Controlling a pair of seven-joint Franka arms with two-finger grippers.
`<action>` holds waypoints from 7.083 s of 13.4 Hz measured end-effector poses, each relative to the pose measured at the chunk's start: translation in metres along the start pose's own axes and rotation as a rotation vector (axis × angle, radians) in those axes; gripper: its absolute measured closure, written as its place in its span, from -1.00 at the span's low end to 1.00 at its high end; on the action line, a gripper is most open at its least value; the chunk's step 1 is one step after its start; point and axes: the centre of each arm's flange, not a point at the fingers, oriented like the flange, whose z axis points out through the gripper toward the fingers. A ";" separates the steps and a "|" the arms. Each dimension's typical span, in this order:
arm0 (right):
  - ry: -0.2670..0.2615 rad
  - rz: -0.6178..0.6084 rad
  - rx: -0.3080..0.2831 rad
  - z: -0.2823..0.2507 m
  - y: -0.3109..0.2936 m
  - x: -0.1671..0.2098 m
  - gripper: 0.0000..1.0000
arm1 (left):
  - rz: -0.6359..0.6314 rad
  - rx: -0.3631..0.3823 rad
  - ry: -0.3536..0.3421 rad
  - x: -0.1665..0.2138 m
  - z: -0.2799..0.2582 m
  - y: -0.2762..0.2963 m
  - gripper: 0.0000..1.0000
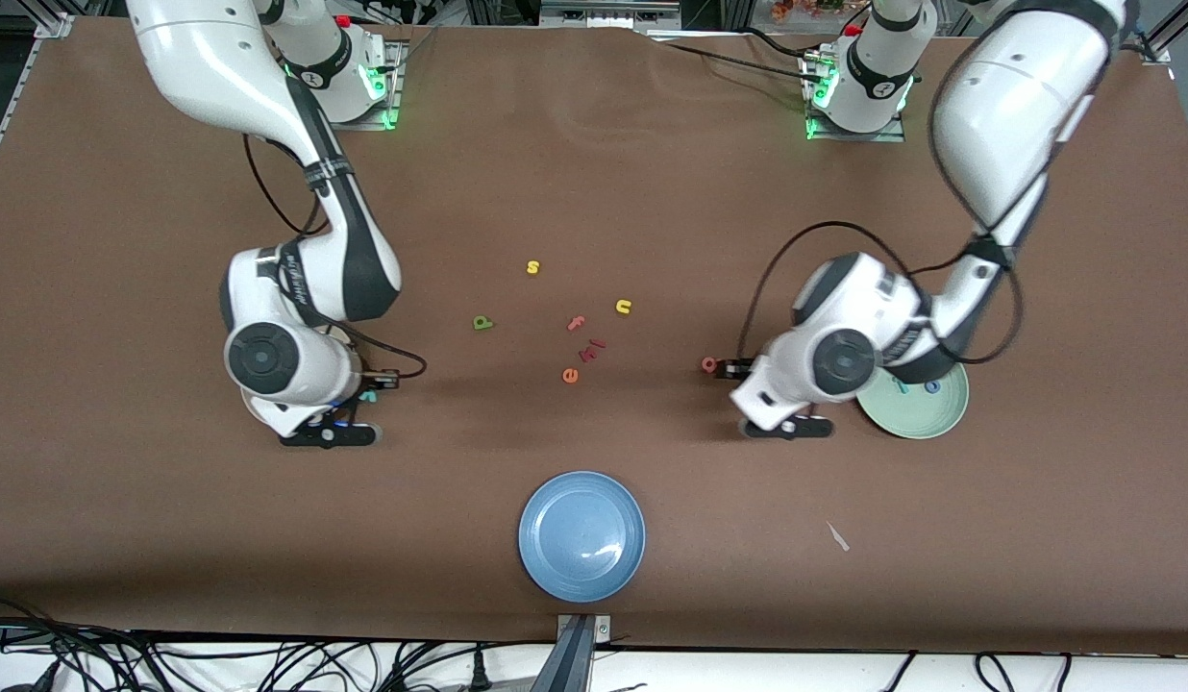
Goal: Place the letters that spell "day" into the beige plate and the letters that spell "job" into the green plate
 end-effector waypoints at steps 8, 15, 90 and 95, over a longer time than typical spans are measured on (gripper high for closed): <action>-0.007 -0.094 0.040 0.045 0.122 -0.031 0.74 | 0.054 -0.006 0.033 -0.022 0.058 0.023 -0.83; -0.013 -0.096 0.094 0.077 0.117 -0.049 0.21 | 0.082 0.017 0.054 -0.024 0.078 0.027 -0.67; 0.034 -0.126 0.045 0.064 0.142 -0.052 -0.06 | 0.046 0.054 0.196 0.025 -0.250 -0.277 -0.96; 0.019 -0.132 0.056 0.046 0.122 -0.045 -1.00 | 0.094 0.071 0.202 -0.002 -0.264 -0.281 -0.97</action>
